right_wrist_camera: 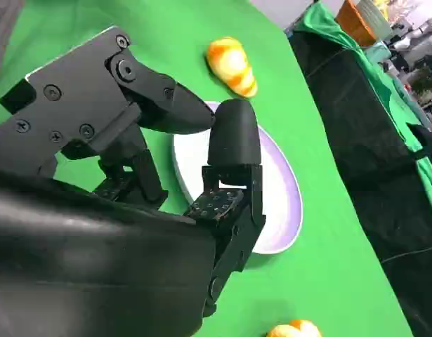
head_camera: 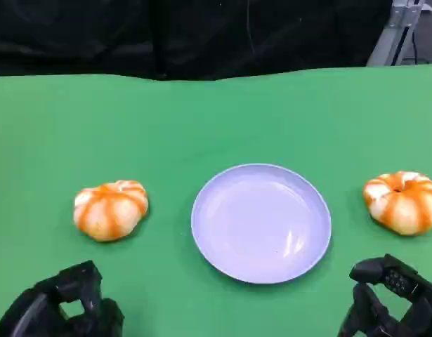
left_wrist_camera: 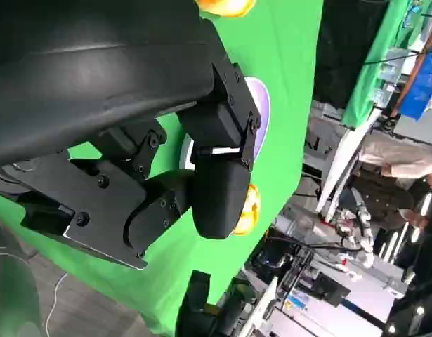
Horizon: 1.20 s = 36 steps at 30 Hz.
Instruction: Grasp the bread from the table and place it into the plate.
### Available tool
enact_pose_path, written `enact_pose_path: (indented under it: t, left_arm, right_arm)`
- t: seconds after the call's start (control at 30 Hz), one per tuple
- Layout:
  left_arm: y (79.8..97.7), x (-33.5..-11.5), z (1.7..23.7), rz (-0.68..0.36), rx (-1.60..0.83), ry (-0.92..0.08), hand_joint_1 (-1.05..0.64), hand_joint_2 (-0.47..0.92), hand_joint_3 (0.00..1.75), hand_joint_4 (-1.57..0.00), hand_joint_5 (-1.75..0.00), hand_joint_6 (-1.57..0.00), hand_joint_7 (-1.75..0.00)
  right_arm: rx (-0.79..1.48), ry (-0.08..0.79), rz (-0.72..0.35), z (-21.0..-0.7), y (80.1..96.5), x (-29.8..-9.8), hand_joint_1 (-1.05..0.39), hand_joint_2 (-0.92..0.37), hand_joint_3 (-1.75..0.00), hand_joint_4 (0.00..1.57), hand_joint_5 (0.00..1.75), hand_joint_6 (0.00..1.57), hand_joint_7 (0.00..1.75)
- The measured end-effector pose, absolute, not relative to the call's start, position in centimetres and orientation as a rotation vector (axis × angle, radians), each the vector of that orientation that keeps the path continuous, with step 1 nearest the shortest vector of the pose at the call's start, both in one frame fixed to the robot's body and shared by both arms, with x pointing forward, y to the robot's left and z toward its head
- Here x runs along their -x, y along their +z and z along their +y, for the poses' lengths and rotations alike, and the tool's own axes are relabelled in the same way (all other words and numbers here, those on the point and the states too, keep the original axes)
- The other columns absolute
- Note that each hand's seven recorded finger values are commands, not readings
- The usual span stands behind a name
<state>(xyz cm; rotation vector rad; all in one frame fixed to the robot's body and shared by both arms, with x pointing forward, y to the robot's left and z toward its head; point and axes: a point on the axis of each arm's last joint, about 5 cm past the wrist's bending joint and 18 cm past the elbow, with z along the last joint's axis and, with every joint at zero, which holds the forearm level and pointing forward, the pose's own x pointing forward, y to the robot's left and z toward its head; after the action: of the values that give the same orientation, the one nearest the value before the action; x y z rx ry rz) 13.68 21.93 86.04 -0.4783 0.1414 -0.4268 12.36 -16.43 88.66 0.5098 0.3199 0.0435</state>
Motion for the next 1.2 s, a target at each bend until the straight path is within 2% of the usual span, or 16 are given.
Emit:
enact_pose_path:
  t: [0.7, 0.83, 0.87, 0.9, 0.93, 0.97, 1.0, 1.03, 1.1, 1.2]
  left_arm:
    - [86.1, -13.5, 21.9, 0.148, 0.391, -0.410, -0.07, 0.51, 1.26, -0.93, -1.75, -0.88, -1.53]
    - [86.1, -13.5, 21.9, 0.152, 0.381, -0.409, -0.07, 0.49, 1.26, -0.89, -1.71, -0.84, -1.47]
    - [86.0, -13.5, 21.9, 0.156, 0.375, -0.404, -0.09, 0.48, 1.22, -0.84, -1.65, -0.81, -1.36]
    - [86.1, -13.5, 21.9, 0.157, 0.356, -0.394, -0.14, 0.51, 1.10, -0.76, -1.52, -0.79, -1.15]
    - [86.1, -13.5, 21.9, 0.149, 0.327, -0.379, -0.27, 0.68, 0.75, -0.62, -1.18, -0.72, -0.80]
    - [86.3, -13.5, 21.9, 0.137, 0.268, -0.357, -0.43, 0.82, 0.48, -0.53, -0.73, -0.67, -0.39]
    - [86.6, -13.6, 22.0, 0.119, 0.193, -0.333, -0.54, 0.88, 0.39, -0.52, -0.44, -0.63, -0.17]
    - [86.9, -13.7, 22.1, 0.098, 0.104, -0.312, -0.59, 0.90, 0.37, -0.51, -0.30, -0.61, -0.09]
    - [87.8, -13.9, 22.5, 0.050, -0.105, -0.272, -0.67, 0.92, 0.39, -0.45, -0.16, -0.54, -0.02]
    - [89.1, -14.8, 22.8, -0.066, -0.410, -0.223, -0.75, 0.92, 0.38, -0.35, -0.06, -0.47, 0.00]
  right_arm:
    - [-0.515, 0.039, 0.323, -16.6, 88.6, -12.3, -0.17, -0.51, -1.08, 0.98, 1.49, 0.91, 1.27]
    - [-0.515, 0.039, 0.323, -16.6, 88.6, -12.3, -0.17, -0.50, -1.09, 0.98, 1.48, 0.91, 1.27]
    - [-0.515, 0.039, 0.323, -16.6, 88.6, -12.3, -0.18, -0.50, -1.09, 0.98, 1.48, 0.91, 1.26]
    - [-0.515, 0.039, 0.324, -16.6, 88.6, -12.3, -0.18, -0.51, -1.09, 0.98, 1.48, 0.91, 1.26]
    - [-0.515, 0.039, 0.325, -16.6, 88.6, -12.3, -0.18, -0.51, -1.09, 0.97, 1.50, 0.90, 1.26]
    - [-0.515, 0.039, 0.326, -16.6, 88.6, -12.3, -0.17, -0.52, -1.08, 0.96, 1.51, 0.89, 1.27]
    - [-0.515, 0.038, 0.326, -16.6, 88.6, -12.3, -0.17, -0.53, -1.08, 0.95, 1.52, 0.89, 1.27]
    - [-0.515, 0.038, 0.326, -16.6, 88.6, -12.3, -0.17, -0.53, -1.07, 0.95, 1.53, 0.89, 1.27]
    - [-0.514, 0.037, 0.326, -16.6, 88.7, -12.3, -0.17, -0.54, -1.06, 0.94, 1.53, 0.89, 1.27]
    - [-0.511, 0.041, 0.326, -16.5, 88.7, -12.4, -0.16, -0.55, -1.04, 0.95, 1.53, 0.89, 1.27]
